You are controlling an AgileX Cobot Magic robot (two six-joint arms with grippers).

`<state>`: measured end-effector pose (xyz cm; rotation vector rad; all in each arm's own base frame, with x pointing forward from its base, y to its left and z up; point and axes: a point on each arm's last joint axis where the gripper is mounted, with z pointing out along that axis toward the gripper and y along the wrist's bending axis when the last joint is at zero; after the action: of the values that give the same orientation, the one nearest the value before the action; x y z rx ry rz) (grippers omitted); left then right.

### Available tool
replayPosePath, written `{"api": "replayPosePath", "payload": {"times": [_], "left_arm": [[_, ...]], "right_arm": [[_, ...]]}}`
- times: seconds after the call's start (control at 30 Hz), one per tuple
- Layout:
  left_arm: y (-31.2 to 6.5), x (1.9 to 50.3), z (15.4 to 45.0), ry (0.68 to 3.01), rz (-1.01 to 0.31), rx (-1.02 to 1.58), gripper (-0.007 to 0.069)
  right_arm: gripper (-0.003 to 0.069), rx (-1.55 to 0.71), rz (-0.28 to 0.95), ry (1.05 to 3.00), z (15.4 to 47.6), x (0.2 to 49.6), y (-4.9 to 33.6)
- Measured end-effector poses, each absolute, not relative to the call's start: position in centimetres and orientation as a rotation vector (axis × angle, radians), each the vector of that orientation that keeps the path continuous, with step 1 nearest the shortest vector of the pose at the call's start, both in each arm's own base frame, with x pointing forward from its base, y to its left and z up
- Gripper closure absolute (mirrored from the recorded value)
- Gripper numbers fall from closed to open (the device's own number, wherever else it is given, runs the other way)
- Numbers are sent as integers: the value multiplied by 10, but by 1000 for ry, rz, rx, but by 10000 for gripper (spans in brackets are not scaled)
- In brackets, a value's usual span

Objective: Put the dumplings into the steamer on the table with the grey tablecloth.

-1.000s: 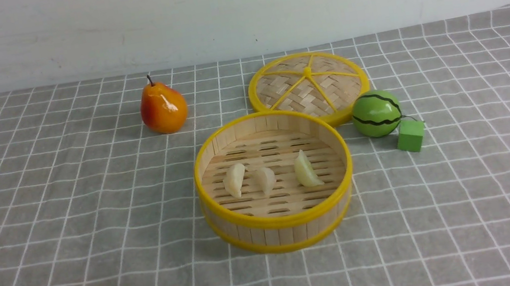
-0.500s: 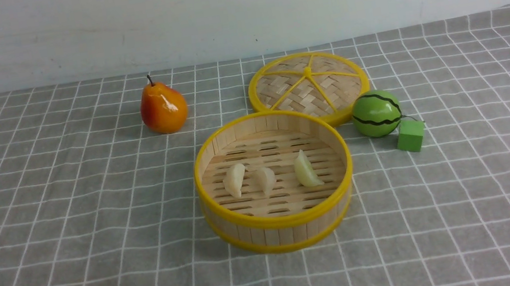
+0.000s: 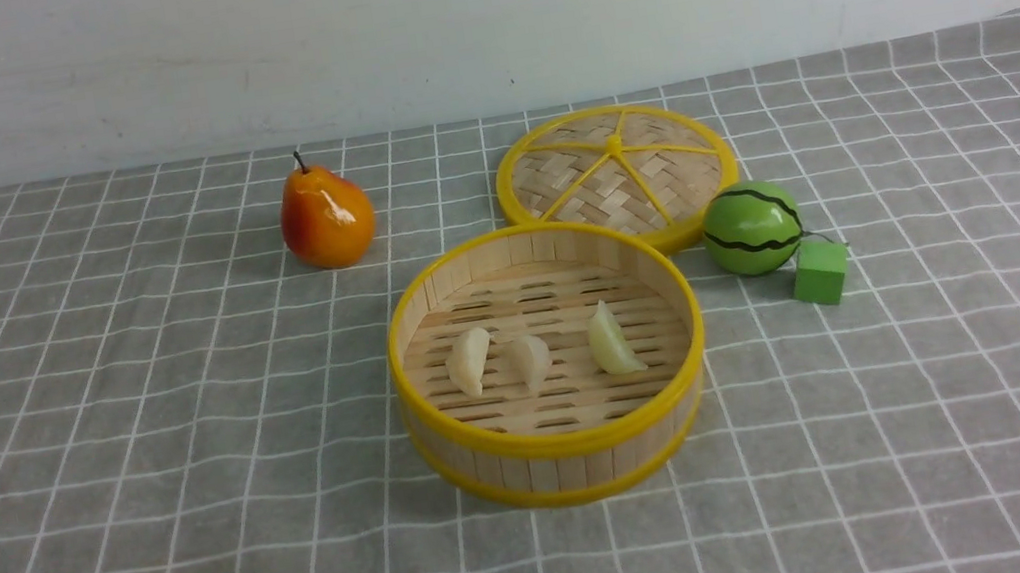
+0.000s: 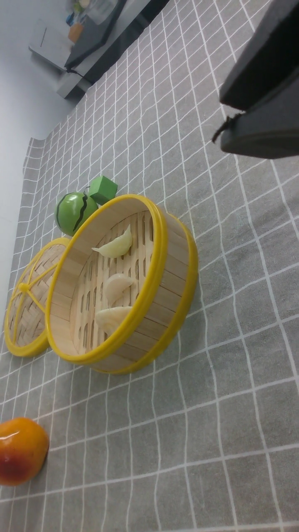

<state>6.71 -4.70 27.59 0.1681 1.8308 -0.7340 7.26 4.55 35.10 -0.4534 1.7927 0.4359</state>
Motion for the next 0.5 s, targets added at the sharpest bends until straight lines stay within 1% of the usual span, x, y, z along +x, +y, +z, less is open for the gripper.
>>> {"api": "replayPosePath", "payload": {"times": [0.1, 0.13, 0.17, 0.2, 0.33, 0.4, 0.5], "left_arm": [[-47, 67, 276, 1831, -734, 168, 545], [-47, 67, 276, 1831, -734, 168, 545], [-47, 67, 276, 1831, -734, 168, 545], [-47, 67, 276, 1831, -734, 168, 545], [-47, 67, 276, 1832, -734, 168, 545], [-47, 67, 276, 1832, -734, 168, 545], [-47, 67, 276, 1832, -734, 168, 545]], "right_arm": [[680, -390, 385, 1743, 322, 76, 40], [680, -354, 361, 1724, 308, 76, 37], [680, -321, 342, 1696, 303, 75, 34], [680, -267, 311, 1684, 286, 74, 29], [680, -115, 175, 1635, 249, 65, 12], [680, -83, 128, 1639, 238, 62, 9], [680, 43, 73, 1678, 211, 57, 1]]}}
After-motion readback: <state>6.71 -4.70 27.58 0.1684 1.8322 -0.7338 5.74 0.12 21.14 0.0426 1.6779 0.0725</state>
